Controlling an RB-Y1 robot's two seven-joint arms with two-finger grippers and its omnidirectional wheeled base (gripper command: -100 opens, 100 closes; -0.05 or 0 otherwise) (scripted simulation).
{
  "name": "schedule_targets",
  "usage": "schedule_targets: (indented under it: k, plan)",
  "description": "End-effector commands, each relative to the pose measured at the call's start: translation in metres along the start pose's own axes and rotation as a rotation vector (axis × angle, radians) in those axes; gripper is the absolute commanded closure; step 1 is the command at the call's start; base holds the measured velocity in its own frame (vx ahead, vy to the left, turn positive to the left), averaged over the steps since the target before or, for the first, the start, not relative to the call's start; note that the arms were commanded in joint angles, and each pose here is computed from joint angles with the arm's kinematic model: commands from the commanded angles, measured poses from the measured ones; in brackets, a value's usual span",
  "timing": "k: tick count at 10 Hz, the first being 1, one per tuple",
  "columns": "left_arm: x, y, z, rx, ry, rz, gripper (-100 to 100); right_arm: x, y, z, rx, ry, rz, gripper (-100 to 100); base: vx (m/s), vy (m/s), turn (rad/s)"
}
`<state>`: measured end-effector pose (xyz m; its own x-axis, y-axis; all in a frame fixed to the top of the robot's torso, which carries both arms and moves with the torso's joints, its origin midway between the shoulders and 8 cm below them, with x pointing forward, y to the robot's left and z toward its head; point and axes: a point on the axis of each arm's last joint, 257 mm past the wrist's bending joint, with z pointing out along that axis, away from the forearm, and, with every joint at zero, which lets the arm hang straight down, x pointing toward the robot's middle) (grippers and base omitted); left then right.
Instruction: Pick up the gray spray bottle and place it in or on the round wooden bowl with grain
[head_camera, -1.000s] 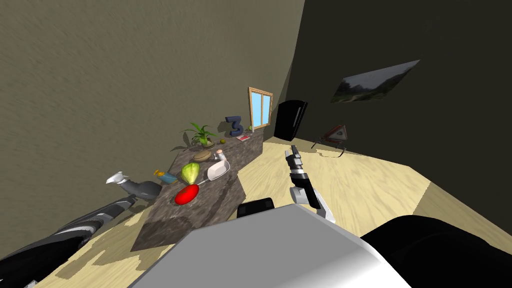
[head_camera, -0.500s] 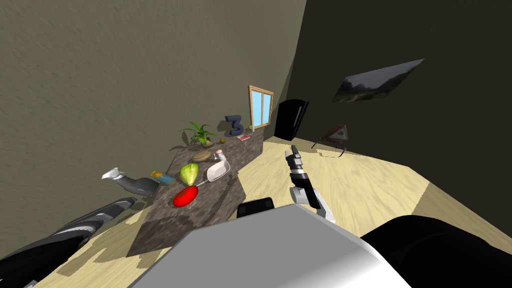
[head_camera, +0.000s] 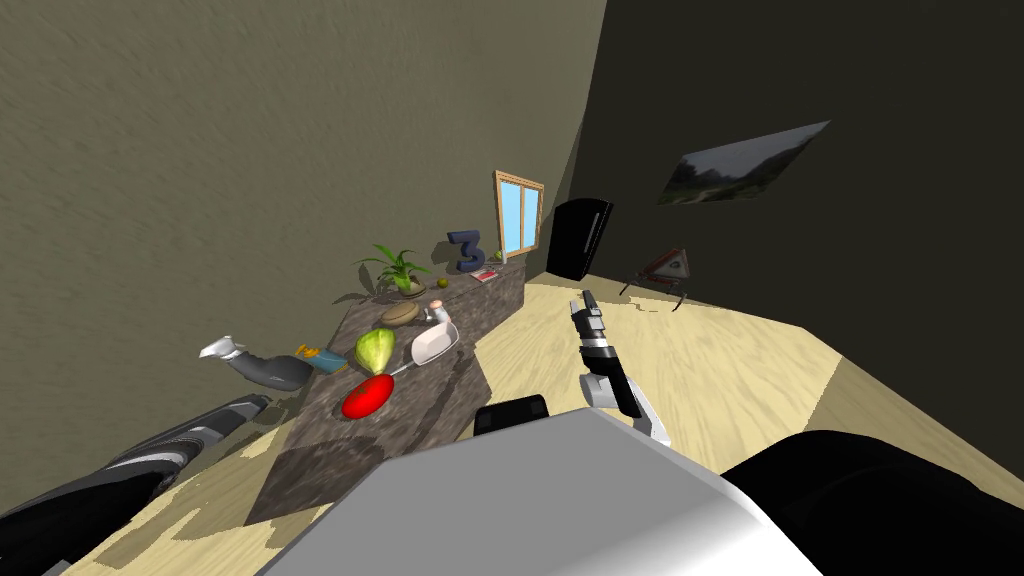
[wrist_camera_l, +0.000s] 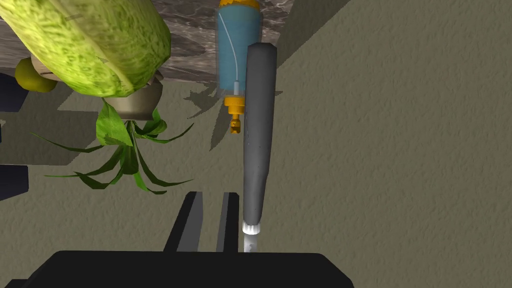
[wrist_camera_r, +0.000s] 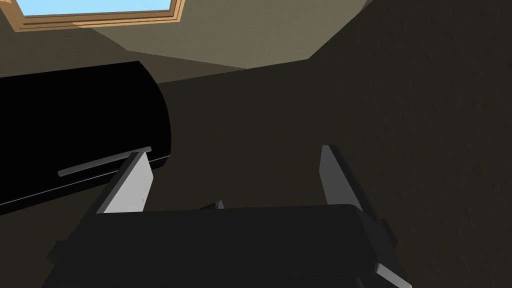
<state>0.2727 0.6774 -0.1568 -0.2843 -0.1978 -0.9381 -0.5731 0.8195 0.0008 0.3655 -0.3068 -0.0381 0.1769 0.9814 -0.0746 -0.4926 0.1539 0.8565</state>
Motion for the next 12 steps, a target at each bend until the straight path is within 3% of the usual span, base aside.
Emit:
schedule_targets:
  k: [1, 9, 10, 11, 12]
  plan:
    - [-0.003, 0.012, 0.000, -0.031, 0.016, -0.007, -100, 0.000, 0.000, 0.000, 0.000, 0.000, 0.000, 0, -0.014, 0.093, -0.249]
    - [-0.014, 0.058, 0.001, -0.175, 0.087, -0.039, -100, 0.000, 0.000, 0.000, 0.000, 0.000, 0.000, 0, -0.037, 0.082, -0.181]
    - [-0.013, 0.054, 0.000, -0.162, 0.082, -0.036, -100, 0.000, 0.000, 0.000, 0.000, 0.000, 0.000, 0, -0.022, 0.024, -0.051]
    - [-0.013, 0.055, 0.000, -0.165, 0.082, -0.037, 0, 0.000, 0.000, 0.000, 0.000, 0.000, 0.000, 0, 0.000, 0.000, 0.000]
    - [-0.010, 0.047, -0.005, -0.144, 0.081, -0.027, -100, 0.000, 0.000, 0.000, 0.000, 0.000, 0.000, 0, 0.027, -0.030, 0.094]
